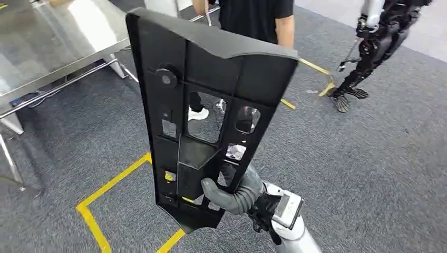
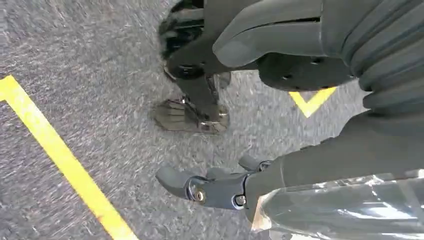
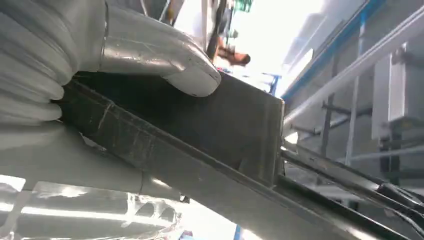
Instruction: Take the parts from the cabinet and place them on the table.
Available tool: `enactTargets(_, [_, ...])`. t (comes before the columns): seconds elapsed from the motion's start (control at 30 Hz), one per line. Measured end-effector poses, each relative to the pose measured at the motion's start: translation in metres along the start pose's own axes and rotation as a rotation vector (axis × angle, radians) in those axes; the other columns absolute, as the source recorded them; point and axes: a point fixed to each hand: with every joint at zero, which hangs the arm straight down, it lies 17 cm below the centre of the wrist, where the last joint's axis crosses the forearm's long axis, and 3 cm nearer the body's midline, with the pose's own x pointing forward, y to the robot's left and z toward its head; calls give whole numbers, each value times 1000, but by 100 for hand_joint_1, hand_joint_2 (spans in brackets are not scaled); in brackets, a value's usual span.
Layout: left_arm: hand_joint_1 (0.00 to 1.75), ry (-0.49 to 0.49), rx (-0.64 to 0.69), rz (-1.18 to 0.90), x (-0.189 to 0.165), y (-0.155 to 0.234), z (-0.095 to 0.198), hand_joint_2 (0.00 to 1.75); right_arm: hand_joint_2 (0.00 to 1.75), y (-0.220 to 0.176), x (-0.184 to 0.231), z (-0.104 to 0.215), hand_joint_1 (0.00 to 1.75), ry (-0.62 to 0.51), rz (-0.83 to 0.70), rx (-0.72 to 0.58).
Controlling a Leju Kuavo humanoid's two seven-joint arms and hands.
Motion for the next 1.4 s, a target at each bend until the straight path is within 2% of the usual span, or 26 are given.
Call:
enactTargets(0.5, [0, 2, 37, -4, 1, 14, -3, 175, 175, 1, 1, -1, 175, -7, -7, 3])
enactTargets(0.87, [0, 26, 54, -7, -13, 22, 0, 175, 175, -8, 6, -4, 175, -24, 14, 7])
enactTargets(1.4, [0, 35, 67, -5, -12, 21, -1, 175, 175, -14, 12, -10, 175, -42, 32, -4])
